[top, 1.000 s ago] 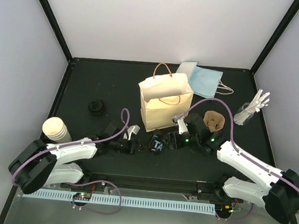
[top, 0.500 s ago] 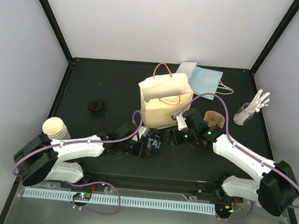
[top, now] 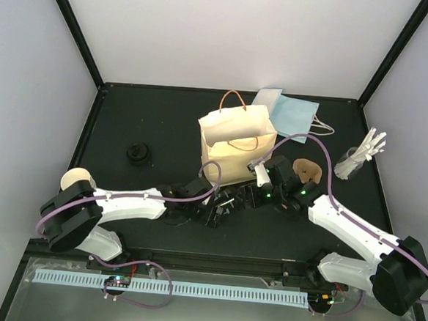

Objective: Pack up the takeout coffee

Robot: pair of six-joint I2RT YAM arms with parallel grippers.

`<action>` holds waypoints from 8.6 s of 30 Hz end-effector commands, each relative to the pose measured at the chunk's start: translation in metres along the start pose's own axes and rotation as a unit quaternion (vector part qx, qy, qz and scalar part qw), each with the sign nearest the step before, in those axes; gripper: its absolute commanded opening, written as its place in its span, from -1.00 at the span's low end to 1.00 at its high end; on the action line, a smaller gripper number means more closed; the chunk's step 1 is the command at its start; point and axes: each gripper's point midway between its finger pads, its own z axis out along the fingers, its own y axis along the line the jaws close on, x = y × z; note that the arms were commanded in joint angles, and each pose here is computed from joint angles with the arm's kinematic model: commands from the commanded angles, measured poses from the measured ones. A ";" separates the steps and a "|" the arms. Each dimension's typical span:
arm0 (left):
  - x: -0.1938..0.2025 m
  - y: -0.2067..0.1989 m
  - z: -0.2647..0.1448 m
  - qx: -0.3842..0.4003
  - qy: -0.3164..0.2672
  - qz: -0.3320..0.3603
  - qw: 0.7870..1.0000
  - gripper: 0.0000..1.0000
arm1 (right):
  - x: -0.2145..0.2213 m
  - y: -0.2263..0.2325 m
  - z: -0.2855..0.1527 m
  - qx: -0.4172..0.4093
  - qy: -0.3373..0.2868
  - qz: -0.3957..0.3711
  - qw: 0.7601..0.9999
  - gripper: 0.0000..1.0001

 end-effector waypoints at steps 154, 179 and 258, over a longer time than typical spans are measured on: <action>-0.043 -0.067 -0.111 0.173 -0.263 0.263 0.912 0.98 | -0.002 0.017 -0.056 0.019 0.054 -0.036 0.998 0.44; -0.045 -0.052 -0.090 0.330 -0.169 -0.088 0.925 0.61 | 0.036 0.026 0.000 0.143 0.143 -0.158 0.967 0.44; 0.042 -0.007 0.027 0.261 0.056 -0.332 0.905 -0.43 | 0.096 0.027 0.027 0.095 0.229 -0.137 0.959 0.45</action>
